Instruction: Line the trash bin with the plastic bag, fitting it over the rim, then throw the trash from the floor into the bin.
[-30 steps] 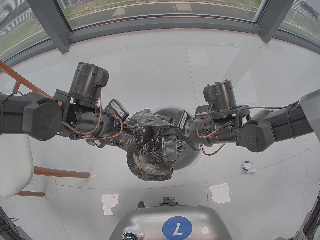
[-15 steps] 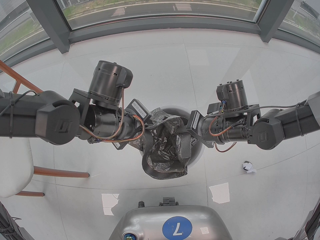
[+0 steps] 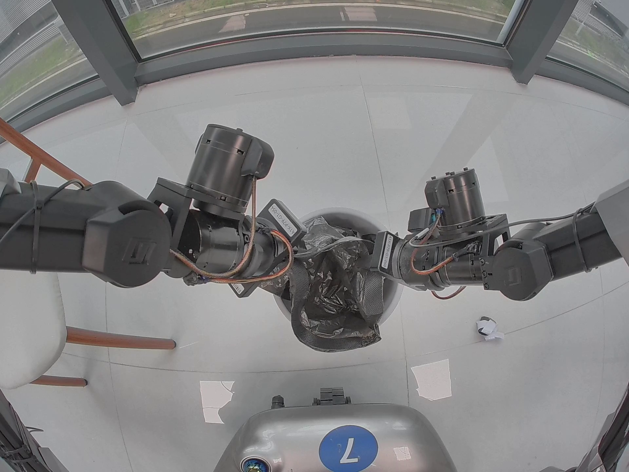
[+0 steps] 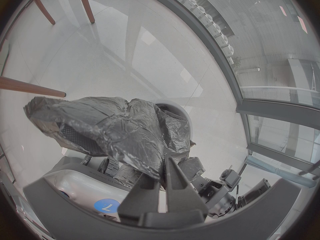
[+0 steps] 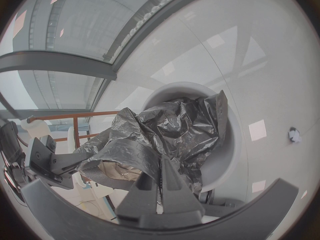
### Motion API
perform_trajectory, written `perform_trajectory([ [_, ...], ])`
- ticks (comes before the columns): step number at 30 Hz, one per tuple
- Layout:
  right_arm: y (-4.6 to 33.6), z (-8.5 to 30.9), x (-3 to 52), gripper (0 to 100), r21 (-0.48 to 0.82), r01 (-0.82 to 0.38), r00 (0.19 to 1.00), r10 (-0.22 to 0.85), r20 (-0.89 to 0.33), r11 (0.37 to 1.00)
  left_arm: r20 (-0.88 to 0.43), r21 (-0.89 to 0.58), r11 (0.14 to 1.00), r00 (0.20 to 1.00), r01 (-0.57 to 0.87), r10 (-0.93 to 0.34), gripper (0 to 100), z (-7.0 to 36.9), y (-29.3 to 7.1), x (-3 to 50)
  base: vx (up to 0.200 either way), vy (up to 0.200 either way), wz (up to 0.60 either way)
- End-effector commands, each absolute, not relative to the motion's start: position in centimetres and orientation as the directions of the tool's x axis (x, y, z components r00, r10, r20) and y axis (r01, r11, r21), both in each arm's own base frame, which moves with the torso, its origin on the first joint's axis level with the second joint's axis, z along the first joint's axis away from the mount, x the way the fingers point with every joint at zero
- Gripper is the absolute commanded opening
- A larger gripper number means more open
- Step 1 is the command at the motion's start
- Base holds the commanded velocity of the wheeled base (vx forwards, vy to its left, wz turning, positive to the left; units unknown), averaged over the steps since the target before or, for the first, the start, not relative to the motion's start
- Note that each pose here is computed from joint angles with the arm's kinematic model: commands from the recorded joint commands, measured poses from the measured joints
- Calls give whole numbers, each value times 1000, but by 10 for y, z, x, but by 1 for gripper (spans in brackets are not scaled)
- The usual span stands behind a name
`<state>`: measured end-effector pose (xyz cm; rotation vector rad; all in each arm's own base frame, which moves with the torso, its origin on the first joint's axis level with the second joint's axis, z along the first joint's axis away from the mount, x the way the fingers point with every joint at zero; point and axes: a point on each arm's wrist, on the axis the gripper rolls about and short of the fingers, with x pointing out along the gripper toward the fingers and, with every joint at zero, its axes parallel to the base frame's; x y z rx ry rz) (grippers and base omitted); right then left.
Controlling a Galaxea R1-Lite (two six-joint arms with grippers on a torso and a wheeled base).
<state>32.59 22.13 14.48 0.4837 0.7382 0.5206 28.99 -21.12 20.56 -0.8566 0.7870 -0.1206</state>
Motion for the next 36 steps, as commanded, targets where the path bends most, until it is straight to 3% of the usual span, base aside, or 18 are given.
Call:
perform_trajectory([
  [1,228,119,337,0,550,-298,632,594,-498,780,-570,-719,665,720,-203,-397,0,205,-212,291,0,0,0],
  [8,234,96,347,0,476,-378,640,595,-487,795,-569,-720,664,721,-203,-396,0,205,-212,292,0,0,0],
  [17,236,90,351,0,451,-395,637,592,-493,801,-572,-718,665,719,-207,-395,0,203,-212,292,0,0,0],
  [30,211,158,342,0,460,-422,714,599,-362,781,-524,-741,660,717,-119,-460,0,210,-231,280,0,0,0],
  [36,201,172,329,0,457,-408,704,591,-394,790,-512,-750,654,716,-104,-474,0,213,-236,278,0,0,0],
])
